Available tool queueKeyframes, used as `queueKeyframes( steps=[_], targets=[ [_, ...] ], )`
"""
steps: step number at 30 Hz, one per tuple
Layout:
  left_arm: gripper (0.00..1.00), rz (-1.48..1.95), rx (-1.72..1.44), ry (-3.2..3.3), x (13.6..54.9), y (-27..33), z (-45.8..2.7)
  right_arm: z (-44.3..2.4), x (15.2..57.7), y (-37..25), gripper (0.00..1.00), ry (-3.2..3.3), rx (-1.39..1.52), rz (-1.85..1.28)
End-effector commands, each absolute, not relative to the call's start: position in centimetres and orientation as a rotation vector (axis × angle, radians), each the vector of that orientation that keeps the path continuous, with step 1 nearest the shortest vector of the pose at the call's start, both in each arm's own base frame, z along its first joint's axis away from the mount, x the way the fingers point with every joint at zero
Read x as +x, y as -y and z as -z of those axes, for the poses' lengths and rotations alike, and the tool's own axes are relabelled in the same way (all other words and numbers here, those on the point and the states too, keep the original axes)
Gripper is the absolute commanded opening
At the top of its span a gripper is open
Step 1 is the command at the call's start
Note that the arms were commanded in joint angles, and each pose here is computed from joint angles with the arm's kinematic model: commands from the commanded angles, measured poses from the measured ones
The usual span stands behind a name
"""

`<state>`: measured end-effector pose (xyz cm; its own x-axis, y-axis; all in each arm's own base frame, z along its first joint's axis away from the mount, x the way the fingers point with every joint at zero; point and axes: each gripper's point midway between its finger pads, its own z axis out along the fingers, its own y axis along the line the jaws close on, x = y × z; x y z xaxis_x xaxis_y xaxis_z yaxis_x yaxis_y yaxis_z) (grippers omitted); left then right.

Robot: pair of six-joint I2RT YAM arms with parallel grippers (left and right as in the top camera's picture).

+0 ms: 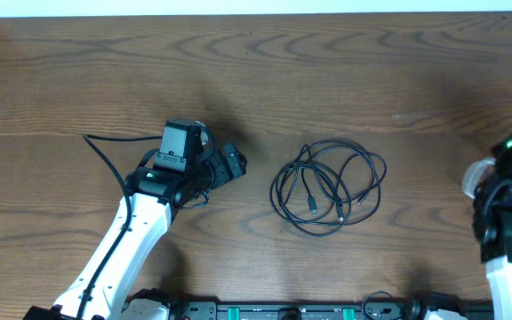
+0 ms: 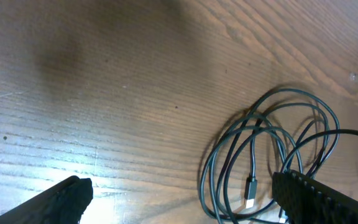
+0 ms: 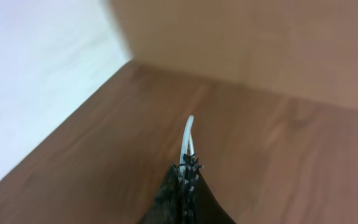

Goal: Untangle cables

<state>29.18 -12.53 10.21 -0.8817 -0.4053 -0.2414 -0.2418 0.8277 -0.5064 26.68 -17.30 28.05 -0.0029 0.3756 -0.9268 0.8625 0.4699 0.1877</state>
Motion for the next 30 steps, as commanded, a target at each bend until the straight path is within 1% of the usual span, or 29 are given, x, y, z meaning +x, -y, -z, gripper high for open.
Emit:
queueKeyframes(
  steps=[1,4,12,19,21,25,27,30],
  targets=[
    [0.99,0.665,-0.483,-2.651,29.5,12.3,-10.8,-28.9,24.5,21.4,0.01,-1.468,1.230,0.740],
    [0.98,0.665,-0.483,-2.651,29.5,12.3,-10.8,-28.6,24.8,24.6,0.01,-1.430,1.260,0.783],
    [0.98,0.665,-0.483,-2.651,29.5,12.3,-10.8,-26.9,28.8,29.2,0.01,-1.584,1.044,0.787],
    [0.98,0.665,-0.483,-2.651,29.5,12.3,-10.8,-25.7,28.6,33.5,0.01,-1.530,1.067,0.872],
    [0.99,0.665,-0.483,-2.651,29.5,12.3,-10.8,-24.0,27.9,34.9,0.01,-1.567,1.091,0.911],
    [0.98,0.665,-0.483,-2.651,29.5,12.3,-10.8,-18.1,26.0,36.8,0.01,-1.722,1.188,0.956],
    [0.98,0.665,-0.483,-2.651,29.5,12.3,-10.8,-15.3,25.1,37.0,0.01,-1.813,1.228,0.967],
    [0.98,0.665,-0.483,-2.651,29.5,12.3,-10.8,-13.0,24.4,36.7,0.01,-1.870,1.288,0.949]
  ],
)
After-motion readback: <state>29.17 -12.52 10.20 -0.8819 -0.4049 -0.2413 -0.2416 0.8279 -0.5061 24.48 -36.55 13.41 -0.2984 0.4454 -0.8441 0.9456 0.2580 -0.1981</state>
